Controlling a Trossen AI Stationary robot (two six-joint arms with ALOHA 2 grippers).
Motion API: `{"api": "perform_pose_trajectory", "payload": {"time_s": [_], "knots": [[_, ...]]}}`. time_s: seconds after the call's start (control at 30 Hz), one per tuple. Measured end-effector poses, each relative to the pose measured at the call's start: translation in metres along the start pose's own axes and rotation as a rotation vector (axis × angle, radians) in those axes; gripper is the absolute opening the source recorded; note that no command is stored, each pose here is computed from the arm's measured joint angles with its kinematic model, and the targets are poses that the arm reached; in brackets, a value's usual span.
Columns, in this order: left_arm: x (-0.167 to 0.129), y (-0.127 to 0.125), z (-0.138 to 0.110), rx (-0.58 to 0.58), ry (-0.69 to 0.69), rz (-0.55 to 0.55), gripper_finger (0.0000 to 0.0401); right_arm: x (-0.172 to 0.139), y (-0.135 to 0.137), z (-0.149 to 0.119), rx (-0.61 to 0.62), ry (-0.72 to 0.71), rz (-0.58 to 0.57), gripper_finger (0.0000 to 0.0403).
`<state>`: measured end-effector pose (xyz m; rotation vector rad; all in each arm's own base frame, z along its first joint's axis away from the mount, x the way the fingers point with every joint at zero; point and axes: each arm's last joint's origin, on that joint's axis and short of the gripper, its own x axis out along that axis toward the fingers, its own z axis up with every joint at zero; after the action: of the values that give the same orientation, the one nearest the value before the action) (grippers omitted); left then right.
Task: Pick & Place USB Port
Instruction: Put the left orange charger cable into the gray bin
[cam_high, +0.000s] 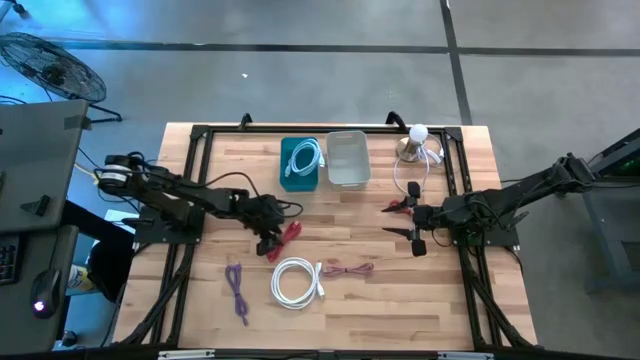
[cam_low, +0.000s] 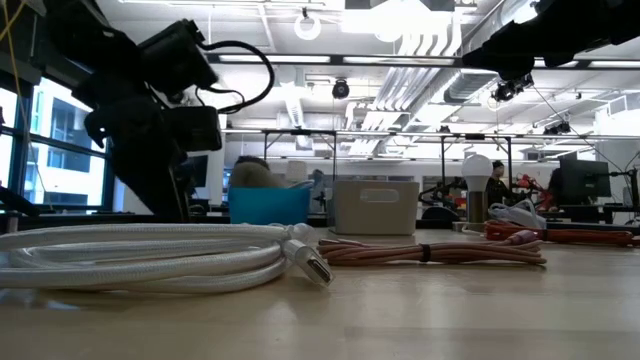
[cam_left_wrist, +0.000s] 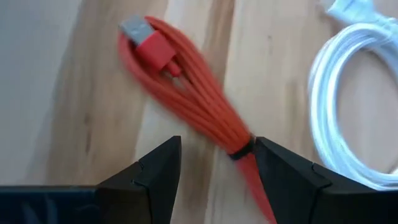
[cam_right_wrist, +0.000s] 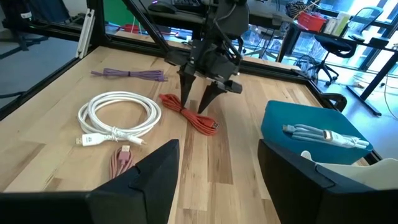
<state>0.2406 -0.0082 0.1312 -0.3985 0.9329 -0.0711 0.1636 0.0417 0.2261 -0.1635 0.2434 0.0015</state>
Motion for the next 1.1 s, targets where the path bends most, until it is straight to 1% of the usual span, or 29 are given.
{"api": "perform_pose_trajectory", "payload": {"time_s": [0.13, 0.63, 0.77, 0.83, 0.9, 0.97, 1.03, 1.1], "knots": [[0.002, -0.001, 0.002, 0.008, -0.017, -0.026, 0.0202, 0.0, 0.0, 0.0, 0.0, 0.001, 0.0, 0.0212], [0.003, -0.001, 0.003, 0.01, -0.024, -0.025, 0.0202, 0.0, 0.0, -0.001, -0.002, 0.006, 0.0, 0.0212], [0.008, 0.001, 0.001, 0.005, -0.006, -0.023, 0.0202, 0.0, 0.0, -0.001, -0.001, 0.006, 0.0, 0.0212], [0.013, 0.002, 0.0, 0.002, 0.004, -0.041, 0.0195, 0.0, 0.0, -0.001, -0.002, 0.006, 0.0, 0.0212], [0.018, 0.003, 0.001, 0.005, -0.001, -0.058, 0.0179, 0.0, 0.0, -0.001, -0.002, 0.006, 0.0, 0.0212], [0.023, 0.003, 0.002, 0.011, -0.013, -0.076, 0.015, 0.0, 0.0, -0.001, -0.001, 0.007, 0.0, 0.0212], [0.026, 0.004, 0.002, 0.015, -0.017, -0.089, 0.0108, 0.0, 0.0, -0.001, 0.001, 0.006, 0.0, 0.0212], [0.028, 0.004, 0.001, 0.039, -0.009, -0.11, 0.005, 0.0, 0.0, -0.001, 0.007, 0.007, 0.001, 0.0212]]}}
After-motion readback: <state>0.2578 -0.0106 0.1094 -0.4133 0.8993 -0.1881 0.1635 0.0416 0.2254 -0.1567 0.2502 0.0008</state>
